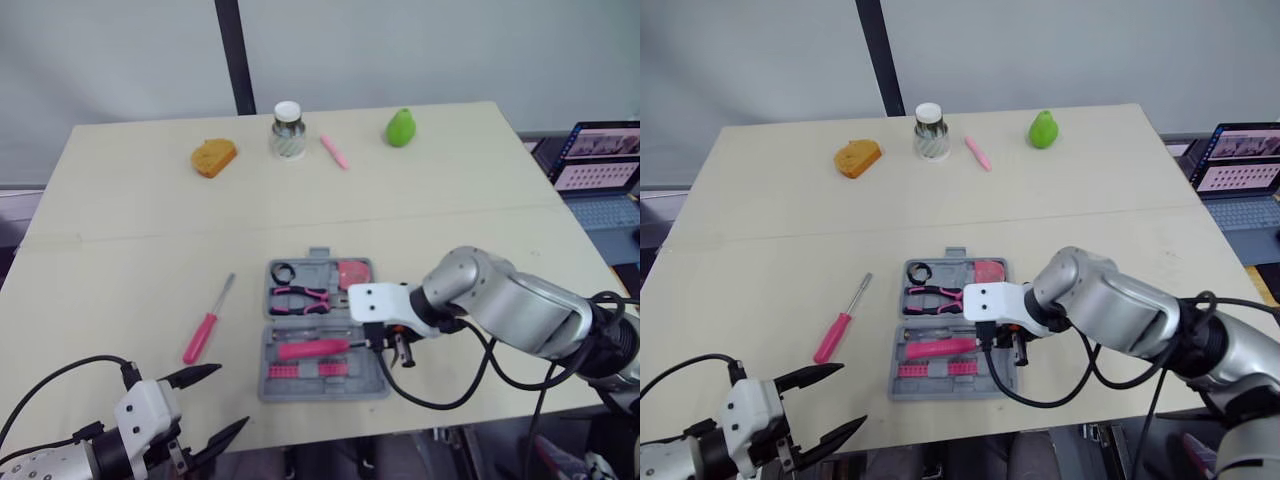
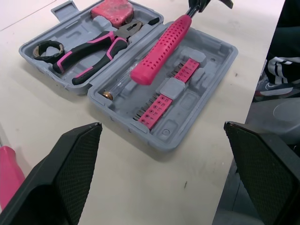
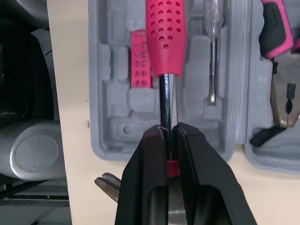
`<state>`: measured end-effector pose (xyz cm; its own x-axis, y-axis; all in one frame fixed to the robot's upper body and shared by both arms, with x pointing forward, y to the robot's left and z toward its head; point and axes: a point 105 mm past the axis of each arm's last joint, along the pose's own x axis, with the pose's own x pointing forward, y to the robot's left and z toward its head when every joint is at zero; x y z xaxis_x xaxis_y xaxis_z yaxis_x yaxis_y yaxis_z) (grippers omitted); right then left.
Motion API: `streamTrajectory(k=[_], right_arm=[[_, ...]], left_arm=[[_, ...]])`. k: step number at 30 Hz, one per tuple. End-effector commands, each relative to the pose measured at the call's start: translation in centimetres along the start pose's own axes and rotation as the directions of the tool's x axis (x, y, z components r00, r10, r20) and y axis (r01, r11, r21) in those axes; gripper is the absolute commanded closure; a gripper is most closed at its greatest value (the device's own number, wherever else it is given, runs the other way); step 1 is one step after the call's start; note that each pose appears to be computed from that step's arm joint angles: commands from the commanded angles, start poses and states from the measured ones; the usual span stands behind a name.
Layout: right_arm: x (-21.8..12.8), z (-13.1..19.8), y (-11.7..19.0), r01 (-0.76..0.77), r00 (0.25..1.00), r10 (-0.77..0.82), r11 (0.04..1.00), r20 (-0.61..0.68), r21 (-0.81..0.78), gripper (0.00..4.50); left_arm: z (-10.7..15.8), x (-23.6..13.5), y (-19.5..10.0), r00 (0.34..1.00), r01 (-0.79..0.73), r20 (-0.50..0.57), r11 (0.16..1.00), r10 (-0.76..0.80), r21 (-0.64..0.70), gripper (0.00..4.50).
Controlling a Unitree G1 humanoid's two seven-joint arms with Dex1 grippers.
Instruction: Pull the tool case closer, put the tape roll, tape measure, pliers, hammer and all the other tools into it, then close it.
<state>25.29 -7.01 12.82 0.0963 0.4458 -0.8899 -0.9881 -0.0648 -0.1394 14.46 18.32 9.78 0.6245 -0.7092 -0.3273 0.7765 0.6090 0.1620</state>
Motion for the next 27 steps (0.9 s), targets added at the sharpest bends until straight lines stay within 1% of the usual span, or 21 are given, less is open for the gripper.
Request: streamTrajectory(k=[1,6,12,27], right_arm=[[-0.4,0.3,-0.5,0.039,0.999,-0.039,0.999,-0.012,-0.013,4.48],[0.1,0.0,-0.7,0.057,0.998,-0.057,0.998,-0.032,0.007,4.48],[0.9,0.5,-1.0,0.070,0.997,-0.070,0.997,-0.028,0.010,4.48],[2.4,0.9,-0.1,0.057,0.998,-0.056,0.998,-0.025,0.034,4.48]], left_arm=[[0.8,0.3,-0.3,1.000,0.005,0.023,1.000,-0.005,0.026,0.00],[0.9,0.4,-0.1,1.000,0.005,0.023,1.000,-0.006,0.030,0.00],[0.9,0.5,0.0,1.000,0.004,0.021,0.999,-0.005,0.033,0.00],[0.8,0.6,0.0,1.000,0.001,0.020,0.999,-0.002,0.038,0.00]])
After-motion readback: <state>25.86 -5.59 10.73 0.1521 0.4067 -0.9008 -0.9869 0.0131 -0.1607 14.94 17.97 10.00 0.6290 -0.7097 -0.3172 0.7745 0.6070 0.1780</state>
